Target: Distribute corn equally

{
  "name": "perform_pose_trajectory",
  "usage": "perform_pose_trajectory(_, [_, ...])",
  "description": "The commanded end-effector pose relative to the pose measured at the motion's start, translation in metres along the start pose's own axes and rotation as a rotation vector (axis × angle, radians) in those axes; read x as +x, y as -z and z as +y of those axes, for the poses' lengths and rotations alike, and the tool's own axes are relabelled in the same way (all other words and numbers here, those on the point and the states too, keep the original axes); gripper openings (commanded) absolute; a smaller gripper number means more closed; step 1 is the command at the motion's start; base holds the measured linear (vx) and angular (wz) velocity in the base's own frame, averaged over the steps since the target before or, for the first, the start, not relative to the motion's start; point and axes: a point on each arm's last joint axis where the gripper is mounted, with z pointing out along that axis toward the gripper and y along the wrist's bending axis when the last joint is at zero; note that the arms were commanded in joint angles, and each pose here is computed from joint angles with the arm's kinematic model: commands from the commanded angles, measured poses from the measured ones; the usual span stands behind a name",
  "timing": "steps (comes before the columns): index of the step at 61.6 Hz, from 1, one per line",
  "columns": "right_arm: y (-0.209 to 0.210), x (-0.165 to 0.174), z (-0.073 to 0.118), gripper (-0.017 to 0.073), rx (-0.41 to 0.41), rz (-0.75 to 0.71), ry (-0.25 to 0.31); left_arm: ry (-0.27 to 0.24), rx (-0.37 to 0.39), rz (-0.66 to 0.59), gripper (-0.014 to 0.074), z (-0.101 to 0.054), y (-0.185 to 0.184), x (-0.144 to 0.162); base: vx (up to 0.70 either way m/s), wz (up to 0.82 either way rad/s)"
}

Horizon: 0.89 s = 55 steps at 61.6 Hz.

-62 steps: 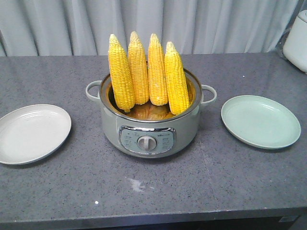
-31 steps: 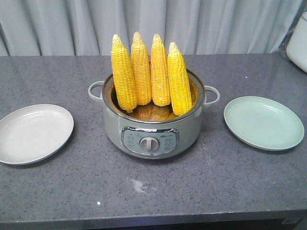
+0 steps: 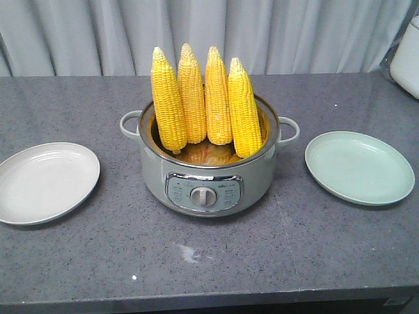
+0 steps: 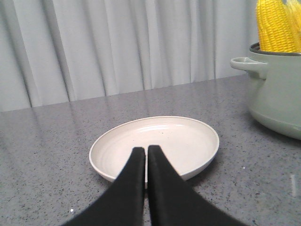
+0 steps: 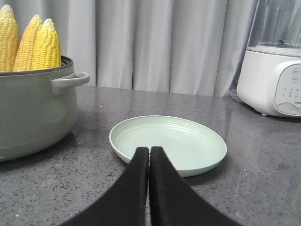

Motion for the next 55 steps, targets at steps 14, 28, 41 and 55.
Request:
perform_pose_trajectory(14, [0.0002, -0.0043, 0.0, -0.0004, 0.002, -0.069, 0.013, 0.014, -0.006, -0.091, -0.0007, 0.0004, 0.0015, -0.0067, 0.0, 0.0])
perform_pose_trajectory(28, [0.0002, -0.0043, 0.0, -0.0004, 0.002, -0.069, 0.013, 0.014, -0.006, -0.091, -0.0007, 0.0004, 0.0015, -0.0067, 0.0, 0.0])
perform_pose_trajectory(41, [0.0002, -0.0043, 0.0, -0.0004, 0.002, -0.069, 0.013, 0.014, -0.006, -0.091, -0.0007, 0.0004, 0.0015, -0.0067, 0.0, 0.0])
perform_pose_trajectory(55, [0.0002, -0.0043, 0.0, -0.0004, 0.002, -0.069, 0.012, 0.013, -0.006, -0.091, -0.0007, 0.0004, 0.0015, -0.0067, 0.0, 0.0])
